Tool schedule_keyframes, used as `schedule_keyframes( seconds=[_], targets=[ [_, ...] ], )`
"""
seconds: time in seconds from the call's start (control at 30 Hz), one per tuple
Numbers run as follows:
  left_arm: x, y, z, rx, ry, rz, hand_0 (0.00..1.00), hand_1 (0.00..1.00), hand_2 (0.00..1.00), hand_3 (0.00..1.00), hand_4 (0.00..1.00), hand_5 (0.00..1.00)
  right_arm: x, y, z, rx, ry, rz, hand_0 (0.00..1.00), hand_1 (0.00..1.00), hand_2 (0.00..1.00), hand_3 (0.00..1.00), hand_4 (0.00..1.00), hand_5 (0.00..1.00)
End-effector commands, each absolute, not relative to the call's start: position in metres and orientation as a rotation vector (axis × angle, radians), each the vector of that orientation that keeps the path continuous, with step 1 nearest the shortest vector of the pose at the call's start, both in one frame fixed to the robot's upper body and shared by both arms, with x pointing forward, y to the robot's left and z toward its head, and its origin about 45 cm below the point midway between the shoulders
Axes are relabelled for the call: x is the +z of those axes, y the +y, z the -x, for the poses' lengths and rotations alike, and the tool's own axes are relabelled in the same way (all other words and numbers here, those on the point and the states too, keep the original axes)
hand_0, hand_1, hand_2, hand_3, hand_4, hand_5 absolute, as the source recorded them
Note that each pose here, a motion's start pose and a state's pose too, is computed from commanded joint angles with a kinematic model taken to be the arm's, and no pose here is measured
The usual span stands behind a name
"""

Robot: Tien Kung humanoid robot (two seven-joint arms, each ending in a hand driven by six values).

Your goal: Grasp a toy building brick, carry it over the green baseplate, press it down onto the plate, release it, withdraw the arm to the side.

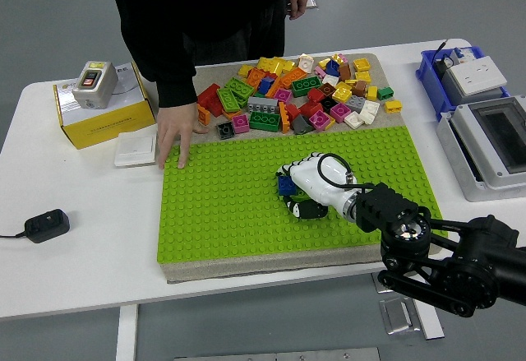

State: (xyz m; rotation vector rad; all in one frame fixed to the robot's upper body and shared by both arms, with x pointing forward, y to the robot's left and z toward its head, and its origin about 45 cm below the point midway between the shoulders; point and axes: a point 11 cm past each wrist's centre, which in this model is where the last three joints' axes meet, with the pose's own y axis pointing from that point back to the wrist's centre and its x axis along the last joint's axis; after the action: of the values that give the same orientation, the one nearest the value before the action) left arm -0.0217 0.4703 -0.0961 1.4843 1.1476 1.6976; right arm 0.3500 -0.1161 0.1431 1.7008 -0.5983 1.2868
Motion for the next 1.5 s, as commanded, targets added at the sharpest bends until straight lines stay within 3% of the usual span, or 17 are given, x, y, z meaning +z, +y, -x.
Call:
schedule_keyframes(
  seconds=[1.2, 1.5],
  targets=[
    [-0.097, 0.469, 0.024, 1.700, 1.154, -1.483, 0.665, 0.683, 0.614, 0.629, 0.297, 0.410, 0.179, -0.129, -0.346, 1.339, -0.660, -1.708, 0.829, 0.759, 0.807, 0.807, 0.563, 0.428],
    [-0.097, 0.469, 0.025, 1.698, 1.153, -1.484, 0.664, 0.683, 0.614, 0.629, 0.292, 0.406, 0.179, -0.127, -0.342, 1.354, -0.640, -1.715, 0.837, 0.760, 0.815, 0.763, 0.563, 0.430]
  ],
)
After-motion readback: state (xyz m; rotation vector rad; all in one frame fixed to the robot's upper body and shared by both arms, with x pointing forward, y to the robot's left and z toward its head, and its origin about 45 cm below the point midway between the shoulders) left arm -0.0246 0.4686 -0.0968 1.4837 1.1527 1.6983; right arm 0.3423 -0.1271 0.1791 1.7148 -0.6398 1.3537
